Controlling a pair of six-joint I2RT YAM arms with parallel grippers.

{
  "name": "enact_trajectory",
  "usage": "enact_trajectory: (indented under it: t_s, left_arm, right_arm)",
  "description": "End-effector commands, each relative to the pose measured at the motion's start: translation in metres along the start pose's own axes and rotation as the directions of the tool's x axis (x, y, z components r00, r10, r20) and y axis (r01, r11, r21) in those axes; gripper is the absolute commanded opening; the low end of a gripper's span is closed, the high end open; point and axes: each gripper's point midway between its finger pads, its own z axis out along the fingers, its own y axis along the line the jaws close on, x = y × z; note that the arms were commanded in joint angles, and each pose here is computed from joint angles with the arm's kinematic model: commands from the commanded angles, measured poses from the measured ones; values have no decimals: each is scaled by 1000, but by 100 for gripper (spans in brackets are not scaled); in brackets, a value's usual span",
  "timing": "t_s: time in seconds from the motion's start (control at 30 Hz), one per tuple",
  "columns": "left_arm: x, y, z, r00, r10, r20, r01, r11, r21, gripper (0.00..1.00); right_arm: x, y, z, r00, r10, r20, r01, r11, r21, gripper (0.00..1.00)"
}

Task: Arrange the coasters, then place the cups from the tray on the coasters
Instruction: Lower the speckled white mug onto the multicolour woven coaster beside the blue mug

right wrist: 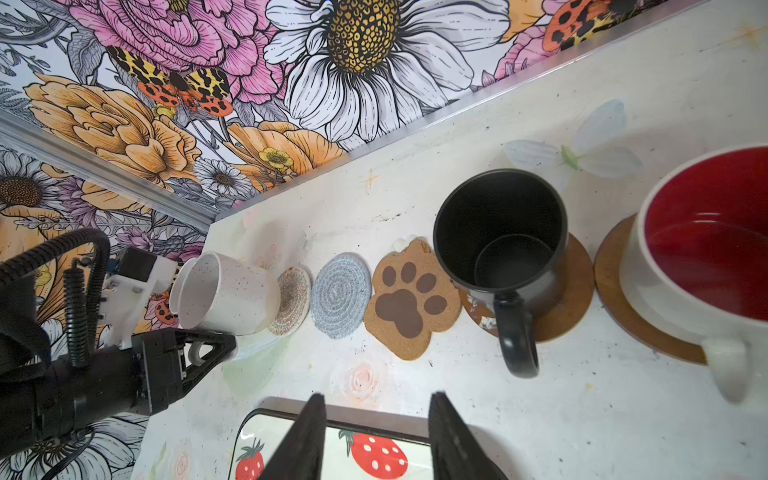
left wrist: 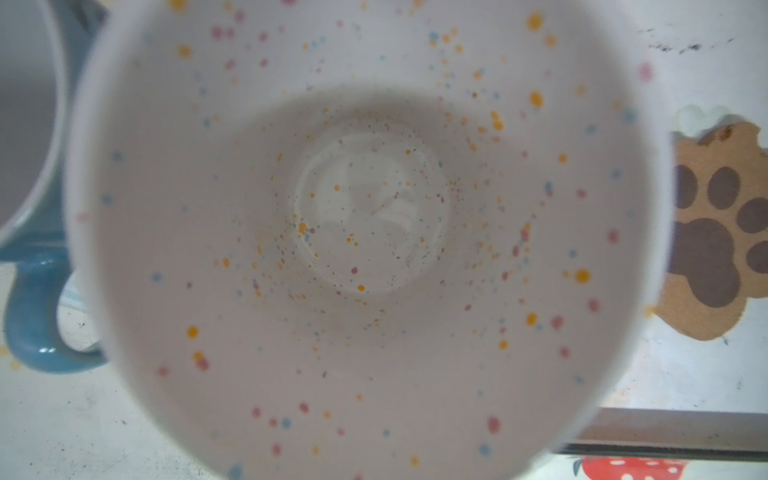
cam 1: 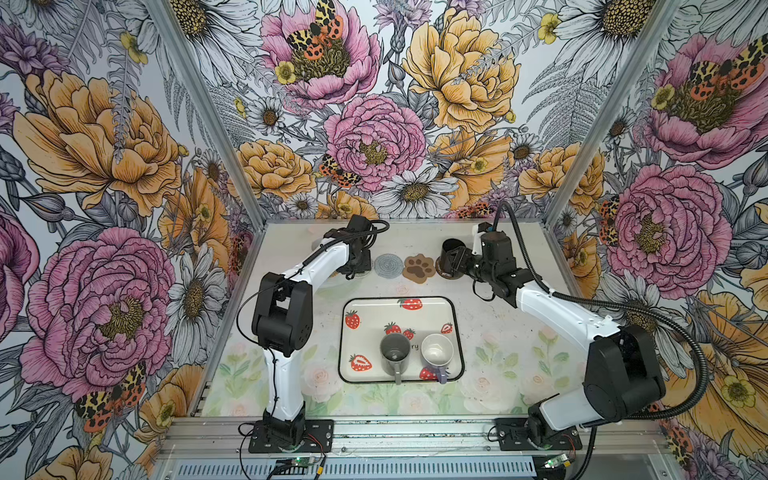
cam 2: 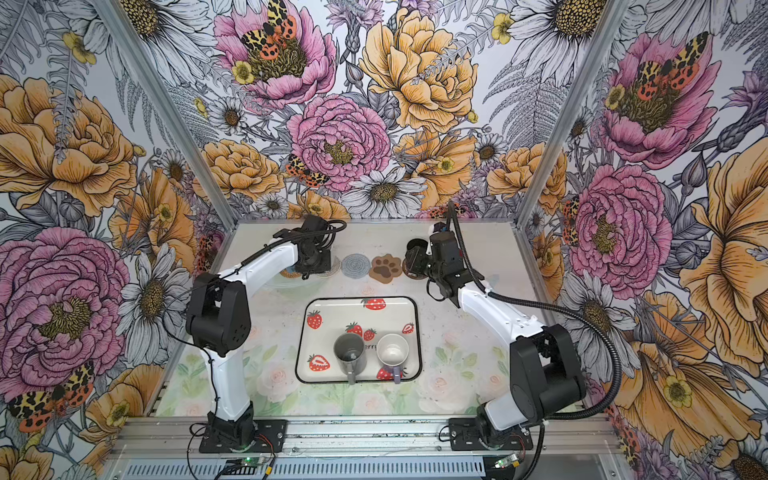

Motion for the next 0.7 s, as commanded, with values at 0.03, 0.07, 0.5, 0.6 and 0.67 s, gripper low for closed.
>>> enact_trajectory:
  t_s: [0.03, 0.07, 0.5, 0.6, 0.67]
  left_arm:
    - [-42, -11, -10, 990, -12, 140, 5, 999, 50, 0]
    - [-42, -10, -8, 990, -12, 138, 6, 999, 47, 0]
    - [-42, -5, 3, 991, -5, 133, 1, 1000, 23, 0]
    - [-42, -5, 5, 992, -6, 129, 3, 1000, 21, 0]
    - [-42, -4, 5, 992, -7, 128, 5, 1000, 22, 0]
  right_arm:
    - [-7, 1, -3, 1000, 11, 26, -11, 1000, -17, 43]
    - [-8, 1, -4, 1000, 12, 29, -11, 1000, -17, 43]
    - [-7, -3, -3, 1000, 17, 25, -17, 1000, -11, 42]
    - [-7, -3, -3, 1000, 18, 25, -17, 1000, -11, 42]
    - [-7, -3, -2, 1000, 17, 25, -17, 1000, -11, 42]
